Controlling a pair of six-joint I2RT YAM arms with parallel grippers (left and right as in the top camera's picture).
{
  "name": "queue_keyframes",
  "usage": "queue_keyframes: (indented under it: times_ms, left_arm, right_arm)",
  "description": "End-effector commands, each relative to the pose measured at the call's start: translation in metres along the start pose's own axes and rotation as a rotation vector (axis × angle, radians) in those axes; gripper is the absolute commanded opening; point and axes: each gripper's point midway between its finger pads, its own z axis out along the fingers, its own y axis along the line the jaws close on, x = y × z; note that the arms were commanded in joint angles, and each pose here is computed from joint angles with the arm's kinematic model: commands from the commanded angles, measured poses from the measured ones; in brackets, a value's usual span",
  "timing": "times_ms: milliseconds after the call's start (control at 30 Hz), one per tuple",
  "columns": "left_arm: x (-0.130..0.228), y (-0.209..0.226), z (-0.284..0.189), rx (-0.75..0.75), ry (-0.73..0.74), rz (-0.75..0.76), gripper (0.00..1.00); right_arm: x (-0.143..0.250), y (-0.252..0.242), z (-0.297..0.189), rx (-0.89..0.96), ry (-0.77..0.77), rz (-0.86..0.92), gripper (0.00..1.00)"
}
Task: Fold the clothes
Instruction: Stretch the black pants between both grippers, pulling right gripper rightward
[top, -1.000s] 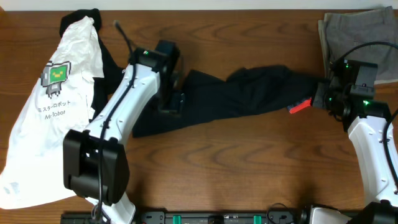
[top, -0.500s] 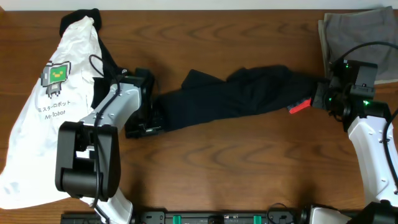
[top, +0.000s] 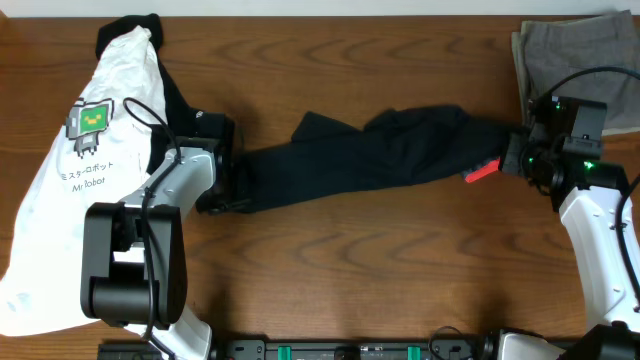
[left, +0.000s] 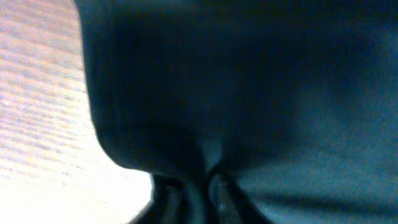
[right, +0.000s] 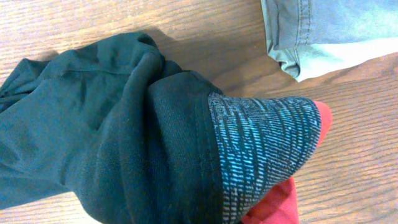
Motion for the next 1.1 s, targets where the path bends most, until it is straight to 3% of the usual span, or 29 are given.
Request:
queue_keyframes:
  times_ms: [0, 167, 367, 767, 1067]
  left_arm:
    - [0.006, 0.004, 0.016, -0.016, 0.024, 0.013, 0.06]
    - [-0.005, 0.001, 0.006, -0.006, -0.004, 0.009, 0.06]
    - [-0.027, 0.008, -0.056, 0.02, -0.086, -0.031, 0.06]
    - [-0.066, 0.042, -0.215, 0.145, -0.6, -0.149, 0.06]
    - [-0.069, 0.051, -0.258, 0.176, -0.763, -0.17, 0.06]
  right_arm:
    - [-0.003, -0.001, -0.001, -0.005, -0.009, -0.009, 0.01]
    - [-0.006, 0.0, -0.002, -0.006, -0.021, -0.01, 0.01]
    - [-0.025, -0.007, -0.023, -0.013, -0.076, 0.042, 0.01]
    - [-0.059, -0.008, -0.065, -0.068, -0.155, 0.071, 0.01]
    - [-0.056, -0.001, -0.082, -0.091, -0.109, 0.054, 0.01]
